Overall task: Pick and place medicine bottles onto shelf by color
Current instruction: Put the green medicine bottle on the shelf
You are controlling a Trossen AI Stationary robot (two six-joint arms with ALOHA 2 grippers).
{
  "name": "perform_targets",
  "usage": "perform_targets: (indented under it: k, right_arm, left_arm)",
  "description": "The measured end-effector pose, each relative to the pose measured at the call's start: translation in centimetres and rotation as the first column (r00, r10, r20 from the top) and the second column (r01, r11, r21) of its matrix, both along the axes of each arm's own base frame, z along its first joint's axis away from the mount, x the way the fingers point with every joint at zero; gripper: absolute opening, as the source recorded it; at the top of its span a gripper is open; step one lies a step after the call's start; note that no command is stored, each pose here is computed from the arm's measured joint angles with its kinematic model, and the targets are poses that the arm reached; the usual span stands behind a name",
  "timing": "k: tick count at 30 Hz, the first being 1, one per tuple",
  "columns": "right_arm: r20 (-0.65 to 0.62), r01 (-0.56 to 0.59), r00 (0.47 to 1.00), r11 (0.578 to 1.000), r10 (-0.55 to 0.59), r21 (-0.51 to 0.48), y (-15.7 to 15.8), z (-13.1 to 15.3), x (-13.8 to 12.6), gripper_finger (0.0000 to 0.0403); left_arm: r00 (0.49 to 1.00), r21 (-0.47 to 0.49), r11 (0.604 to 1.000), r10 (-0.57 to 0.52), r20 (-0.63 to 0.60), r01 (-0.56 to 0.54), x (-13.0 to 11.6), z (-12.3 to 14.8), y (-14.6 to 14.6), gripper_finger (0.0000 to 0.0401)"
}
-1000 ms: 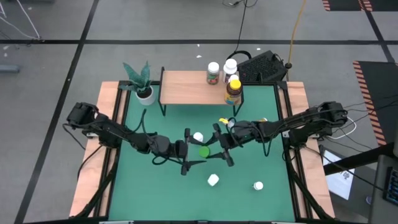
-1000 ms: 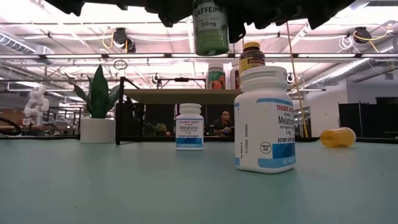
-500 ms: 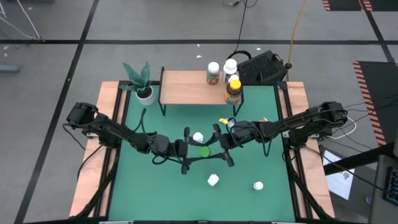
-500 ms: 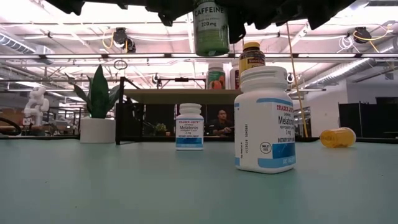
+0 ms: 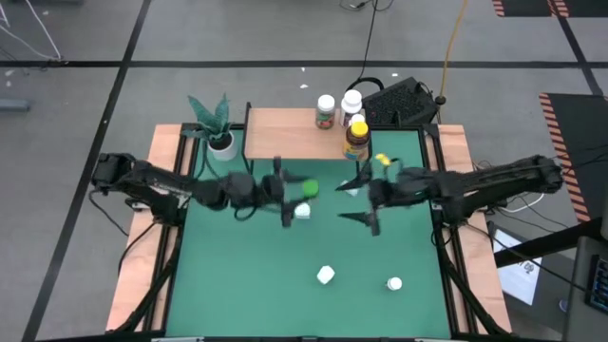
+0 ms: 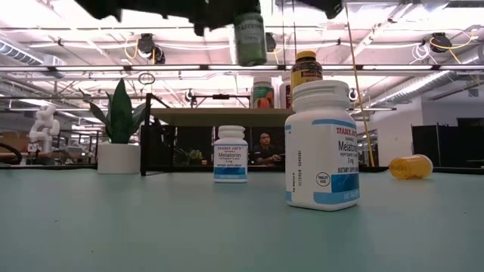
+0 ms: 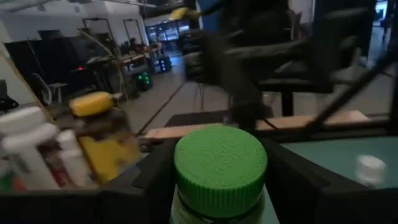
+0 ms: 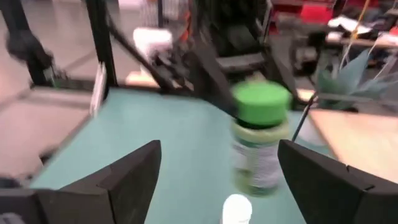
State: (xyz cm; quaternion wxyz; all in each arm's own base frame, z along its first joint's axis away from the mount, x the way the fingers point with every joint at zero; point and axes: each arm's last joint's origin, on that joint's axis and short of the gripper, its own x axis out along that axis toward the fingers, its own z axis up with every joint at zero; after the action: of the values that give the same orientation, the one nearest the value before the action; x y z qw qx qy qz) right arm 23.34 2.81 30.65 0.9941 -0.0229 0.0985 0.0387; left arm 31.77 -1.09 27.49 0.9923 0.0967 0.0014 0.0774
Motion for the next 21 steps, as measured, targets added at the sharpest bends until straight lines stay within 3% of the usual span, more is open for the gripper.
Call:
perform_targets:
  k: [5, 12, 18, 21]
  right_arm:
    - [0.123, 0.000, 0.992, 0.999, -0.005, 0.040, -0.4, 1.5, -3.2, 0.0314]
    - [0.202, -0.003, 0.979, 0.999, -0.007, 0.050, -0.5, 0.0, -4.3, 0.0314]
    - [0.208, -0.003, 0.978, 0.998, -0.009, 0.058, -0.5, -0.6, -4.3, 0.0313]
    - [0.145, 0.002, 0.989, 0.998, -0.012, 0.069, -0.5, -1.4, -4.3, 0.0313]
  left_arm:
    - [0.998, -0.045, 0.997, 0.056, -0.041, -0.058, 1.5, 1.8, 6.7, 0.0215]
    - [0.988, -0.100, 0.985, 0.132, -0.086, -0.141, 3.5, 2.1, 13.8, 0.0204]
    - [0.980, -0.128, 0.979, 0.142, -0.137, -0.159, 5.9, -0.7, 16.8, 0.0226]
    - [0.977, -0.123, 0.978, 0.148, -0.151, -0.167, 6.3, -1.5, 17.5, 0.0228]
